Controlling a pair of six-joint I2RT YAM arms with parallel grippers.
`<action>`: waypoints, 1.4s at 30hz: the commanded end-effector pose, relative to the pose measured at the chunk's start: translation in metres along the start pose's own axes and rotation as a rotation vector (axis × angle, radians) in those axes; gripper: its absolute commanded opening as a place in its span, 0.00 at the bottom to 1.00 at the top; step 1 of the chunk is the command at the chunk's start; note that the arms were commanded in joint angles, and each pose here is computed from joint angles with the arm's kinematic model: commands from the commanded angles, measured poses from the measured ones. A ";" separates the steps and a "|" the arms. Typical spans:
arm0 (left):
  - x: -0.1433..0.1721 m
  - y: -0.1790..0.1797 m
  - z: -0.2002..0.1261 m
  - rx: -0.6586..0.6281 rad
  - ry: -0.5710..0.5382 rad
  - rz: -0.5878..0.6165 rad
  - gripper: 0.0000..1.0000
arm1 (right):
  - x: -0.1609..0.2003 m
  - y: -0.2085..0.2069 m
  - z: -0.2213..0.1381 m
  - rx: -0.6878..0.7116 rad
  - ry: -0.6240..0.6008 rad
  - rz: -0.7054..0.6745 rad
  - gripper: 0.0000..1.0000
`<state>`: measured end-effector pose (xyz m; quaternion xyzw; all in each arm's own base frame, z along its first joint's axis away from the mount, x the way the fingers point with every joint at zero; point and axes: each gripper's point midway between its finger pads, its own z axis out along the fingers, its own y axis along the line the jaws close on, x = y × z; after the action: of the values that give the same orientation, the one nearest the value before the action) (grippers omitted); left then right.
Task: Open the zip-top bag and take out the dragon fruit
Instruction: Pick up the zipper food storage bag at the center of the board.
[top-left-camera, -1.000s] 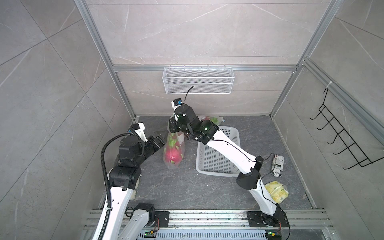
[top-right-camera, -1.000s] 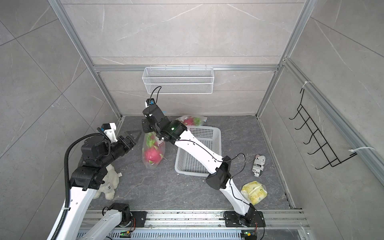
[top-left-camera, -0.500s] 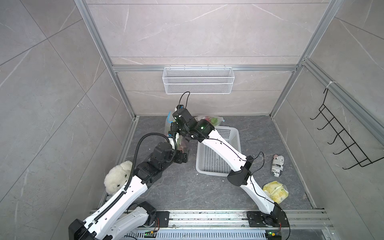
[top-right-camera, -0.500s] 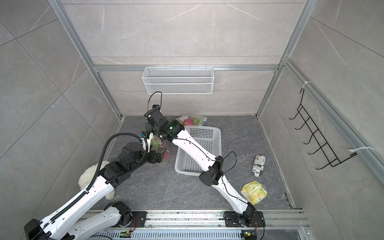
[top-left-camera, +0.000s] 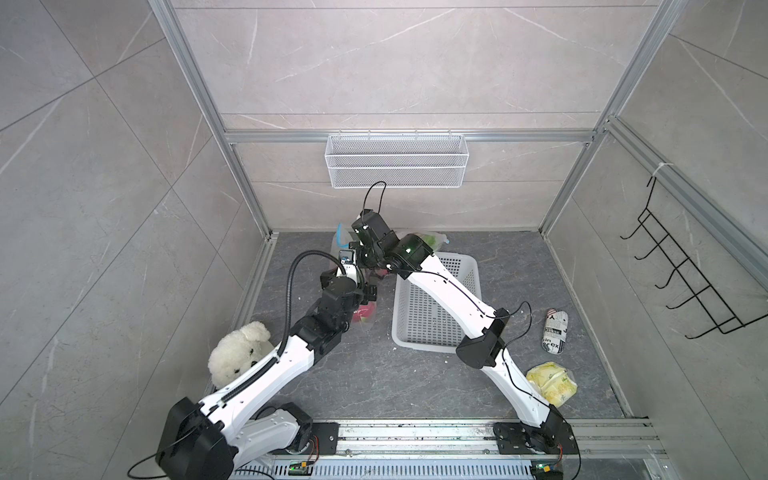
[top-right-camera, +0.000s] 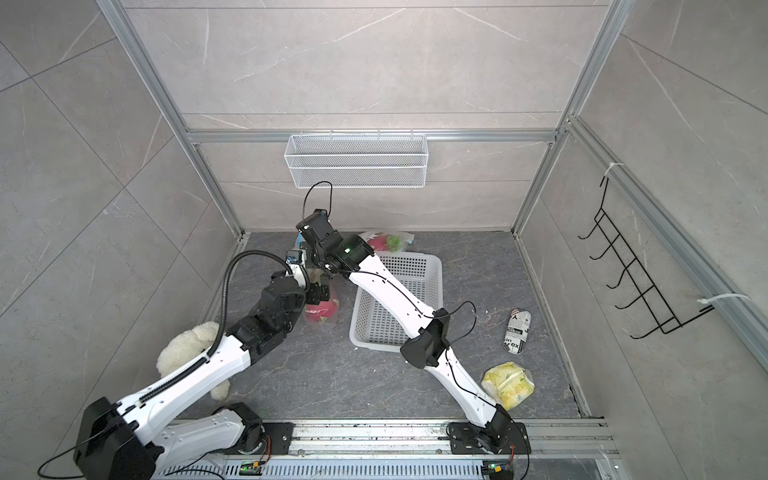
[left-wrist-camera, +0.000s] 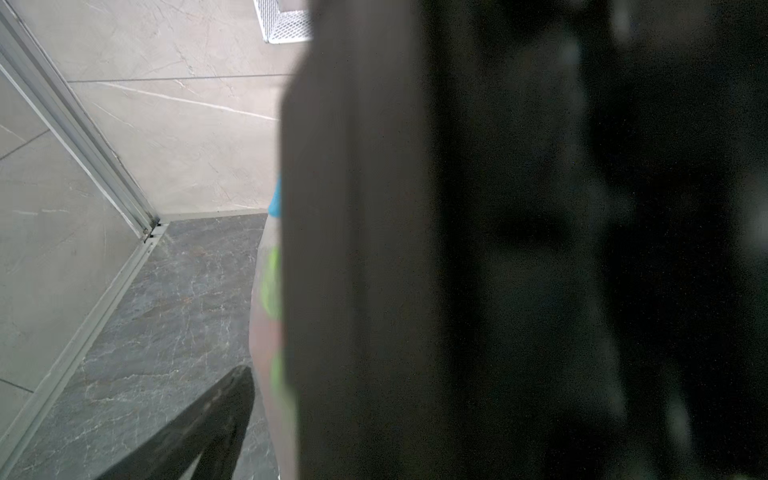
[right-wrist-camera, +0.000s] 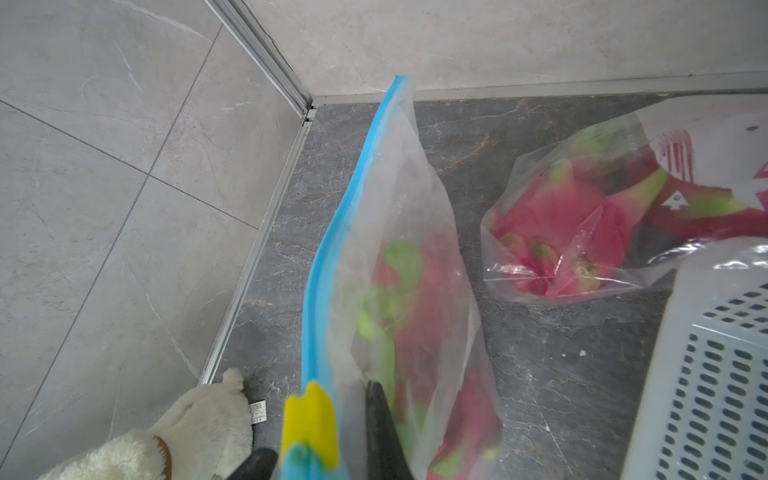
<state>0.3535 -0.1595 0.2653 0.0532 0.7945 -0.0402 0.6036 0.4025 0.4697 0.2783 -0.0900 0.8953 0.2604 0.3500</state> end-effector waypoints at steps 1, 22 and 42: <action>0.000 0.005 0.015 -0.067 0.003 0.045 0.96 | 0.004 0.031 -0.031 -0.106 0.029 0.009 0.00; 0.044 0.019 0.044 -0.089 0.123 0.083 0.00 | -0.016 0.036 -0.077 -0.147 -0.028 -0.012 0.72; -0.005 -0.021 -0.028 0.292 0.037 0.326 0.00 | -0.045 -0.027 -0.176 -0.154 -0.160 -0.343 1.00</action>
<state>0.3408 -0.1752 0.2662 0.2162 0.7860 -0.0600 0.5761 0.3439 0.3496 0.4072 -0.1867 0.8367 0.2703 0.4382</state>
